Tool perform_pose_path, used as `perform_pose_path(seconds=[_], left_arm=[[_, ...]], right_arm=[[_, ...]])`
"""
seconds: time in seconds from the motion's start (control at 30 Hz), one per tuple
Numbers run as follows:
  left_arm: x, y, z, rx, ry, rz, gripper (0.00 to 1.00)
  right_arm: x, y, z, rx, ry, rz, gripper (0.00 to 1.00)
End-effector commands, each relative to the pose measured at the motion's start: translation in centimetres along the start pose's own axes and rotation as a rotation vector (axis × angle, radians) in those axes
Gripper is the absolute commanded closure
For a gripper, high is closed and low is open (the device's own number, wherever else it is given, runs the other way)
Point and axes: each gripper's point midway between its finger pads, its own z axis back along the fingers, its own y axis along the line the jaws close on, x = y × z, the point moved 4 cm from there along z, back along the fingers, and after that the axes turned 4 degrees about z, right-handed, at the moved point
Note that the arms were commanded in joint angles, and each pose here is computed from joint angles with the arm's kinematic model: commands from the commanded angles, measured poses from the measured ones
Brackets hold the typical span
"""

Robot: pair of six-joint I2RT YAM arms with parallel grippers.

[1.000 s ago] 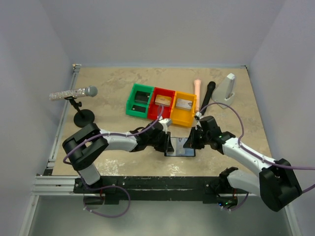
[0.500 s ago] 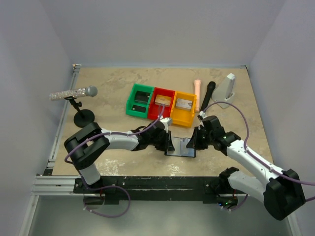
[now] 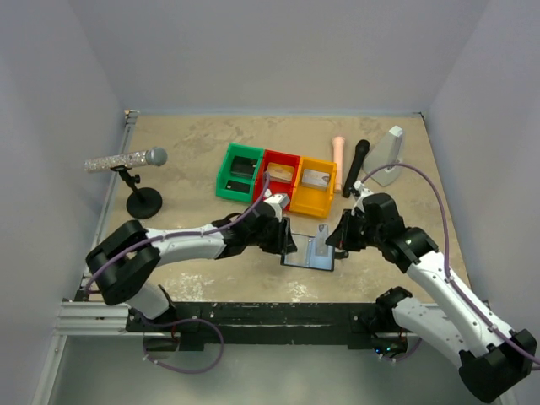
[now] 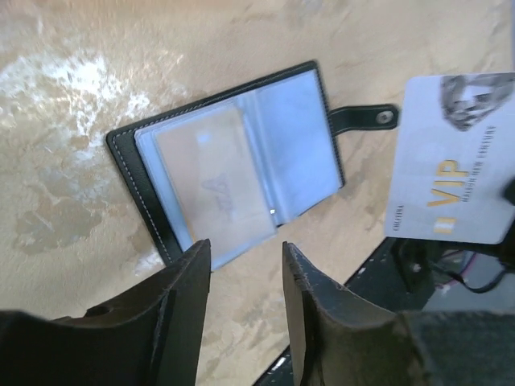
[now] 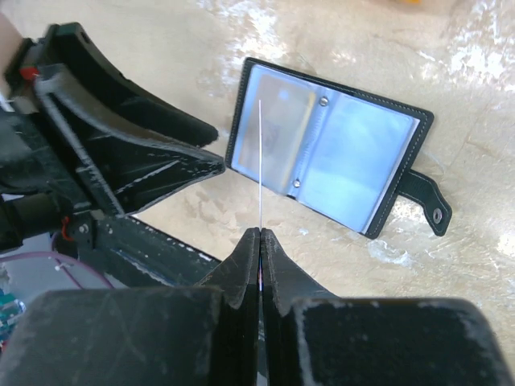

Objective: Take the credit cards out of the card holder
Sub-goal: Remove the credit card from the card holder, then place the credit card in the storage box.

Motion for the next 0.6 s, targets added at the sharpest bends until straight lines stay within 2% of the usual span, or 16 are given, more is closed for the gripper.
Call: perform_pose_path(seconds=[0.0, 0.17, 0.23, 0.33, 0.57], left_arm=[[3.8, -2.8, 4.5, -0.045, -0.173, -0.036, 0.5], [4.7, -3.2, 8.6, -0.124, -0.307, -0.018, 0.38], [4.5, -2.7, 9.7, -0.176, -0.364, -0.02, 0.36], [5.2, -4.1, 12.1, -0.336, -0.484, -0.067, 0.34], [4.4, -8.4, 15.3, -0.599, -0.377, -0.282, 0.38]], right_arm=[[1.8, 2.2, 2.7, 0.087, -0.056, 0.08, 1.0], [1.4, 5.1, 4.1, 0.319, -0.05, 0.165, 1.0], [1.0, 5.5, 4.2, 0.367, -0.027, 0.191, 1.0], [0.4, 6.5, 4.6, 0.475, -0.005, 0.23, 1.0], [-0.7, 8.6, 6.0, 0.695, 0.119, 0.298, 1.0]])
